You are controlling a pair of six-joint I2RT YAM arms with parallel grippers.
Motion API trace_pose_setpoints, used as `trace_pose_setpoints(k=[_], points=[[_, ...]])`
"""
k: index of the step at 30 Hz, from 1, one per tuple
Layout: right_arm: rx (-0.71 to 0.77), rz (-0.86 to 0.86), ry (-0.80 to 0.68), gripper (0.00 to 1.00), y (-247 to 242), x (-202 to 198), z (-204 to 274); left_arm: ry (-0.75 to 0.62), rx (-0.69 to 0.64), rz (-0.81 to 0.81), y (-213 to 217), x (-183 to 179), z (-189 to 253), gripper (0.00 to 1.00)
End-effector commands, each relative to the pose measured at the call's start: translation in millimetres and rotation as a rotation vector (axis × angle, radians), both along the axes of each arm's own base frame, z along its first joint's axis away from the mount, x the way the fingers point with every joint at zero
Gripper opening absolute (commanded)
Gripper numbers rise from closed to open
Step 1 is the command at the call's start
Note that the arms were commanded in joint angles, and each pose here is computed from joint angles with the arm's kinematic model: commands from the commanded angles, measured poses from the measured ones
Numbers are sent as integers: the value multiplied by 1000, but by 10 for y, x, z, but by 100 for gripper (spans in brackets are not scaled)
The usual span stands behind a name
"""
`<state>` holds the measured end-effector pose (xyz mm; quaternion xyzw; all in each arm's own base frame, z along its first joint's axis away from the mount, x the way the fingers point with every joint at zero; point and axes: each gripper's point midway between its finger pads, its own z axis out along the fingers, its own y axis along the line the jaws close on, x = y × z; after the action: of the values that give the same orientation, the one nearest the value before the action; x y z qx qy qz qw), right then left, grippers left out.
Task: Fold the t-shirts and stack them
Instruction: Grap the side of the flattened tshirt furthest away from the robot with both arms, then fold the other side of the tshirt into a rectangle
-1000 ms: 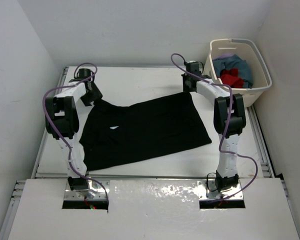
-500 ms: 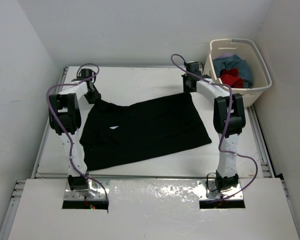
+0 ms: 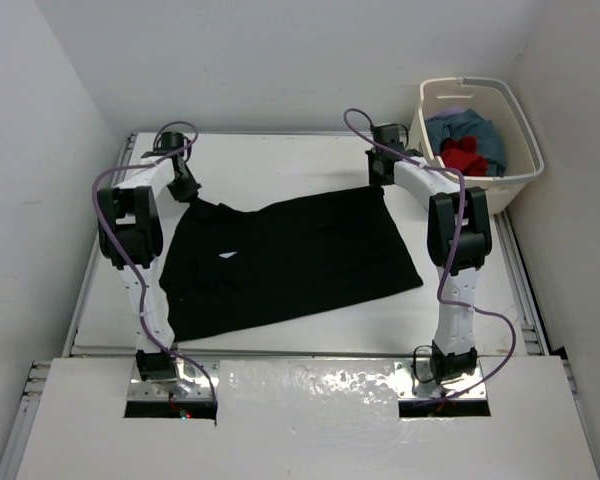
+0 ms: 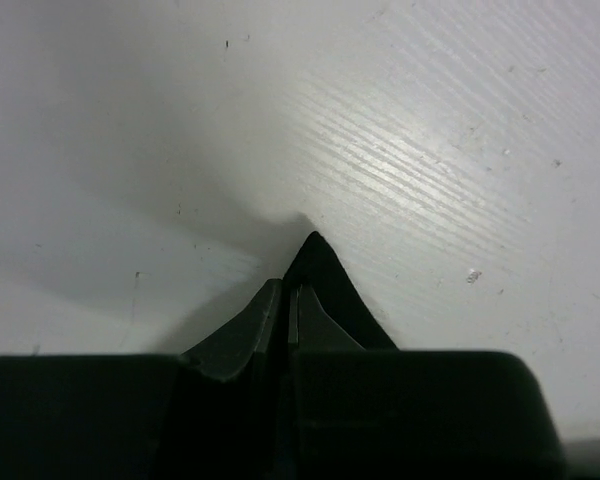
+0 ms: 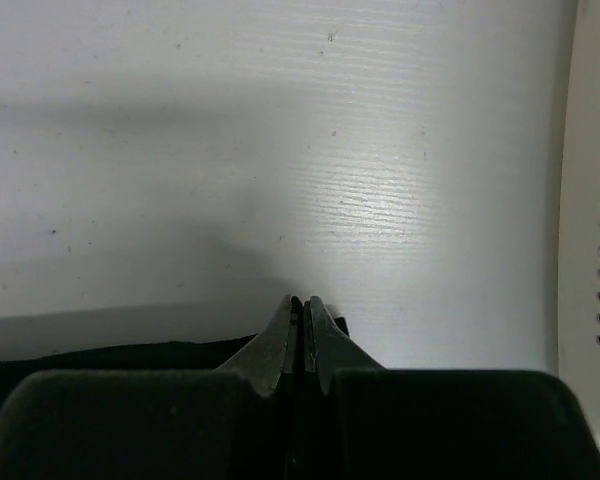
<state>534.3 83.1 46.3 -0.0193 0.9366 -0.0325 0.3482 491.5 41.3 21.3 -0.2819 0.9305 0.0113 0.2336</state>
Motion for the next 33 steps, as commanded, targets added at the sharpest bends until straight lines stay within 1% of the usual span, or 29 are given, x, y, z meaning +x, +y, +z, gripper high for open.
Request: trace_pose_setpoints(k=[1,4,10,15,16,17,18,20,21,22,23,24,25,26,27,28,30,31,33], points=[[-7,-20,-63,0,-56,129,233,-117,39,-7,105,177,608,0],[-13,-25,-72,0,-71,139,264,-126,57,-9,130,137,779,0],[-19,-11,-82,0,-76,151,325,-109,46,-25,96,-37,910,0],[-15,8,-88,0,-66,92,396,-54,59,1,117,-303,946,0],[-16,11,-86,0,-69,69,409,-60,60,5,107,-384,1039,0],[-20,13,-73,0,-82,11,391,-38,48,16,85,-499,987,0],[-20,16,-85,0,-89,-21,473,-37,37,21,63,-561,1002,0],[-22,20,-96,0,-113,-130,568,-29,15,46,16,-794,1059,0],[-23,19,-100,0,-125,-172,587,-61,14,56,6,-886,1207,0],[-24,21,-104,0,-134,-214,616,-22,5,63,-22,-1060,1084,0],[-28,22,-93,0,-159,-291,575,-25,-27,64,-80,-1145,1093,0],[-29,26,-114,0,-169,-332,694,-53,-32,63,-101,-1238,1211,0],[-33,30,-102,0,-178,-409,655,-4,-32,91,-103,-1442,1116,0],[-35,33,-117,0,-192,-451,740,-25,-31,104,-107,-1563,1225,0],[-39,36,-115,0,-201,-489,748,-24,-40,112,-127,-1657,1240,0],[-44,35,-99,0,-226,-558,699,21,-61,116,-180,-1843,1124,0],[-42,43,-99,0,-222,-625,740,32,-122,130,-300,-2080,1135,0],[-36,48,-92,0,-225,-658,722,88,-143,136,-350,-2272,999,0],[-41,63,-77,0,-228,-715,723,121,-145,166,-368,-2509,996,0]])
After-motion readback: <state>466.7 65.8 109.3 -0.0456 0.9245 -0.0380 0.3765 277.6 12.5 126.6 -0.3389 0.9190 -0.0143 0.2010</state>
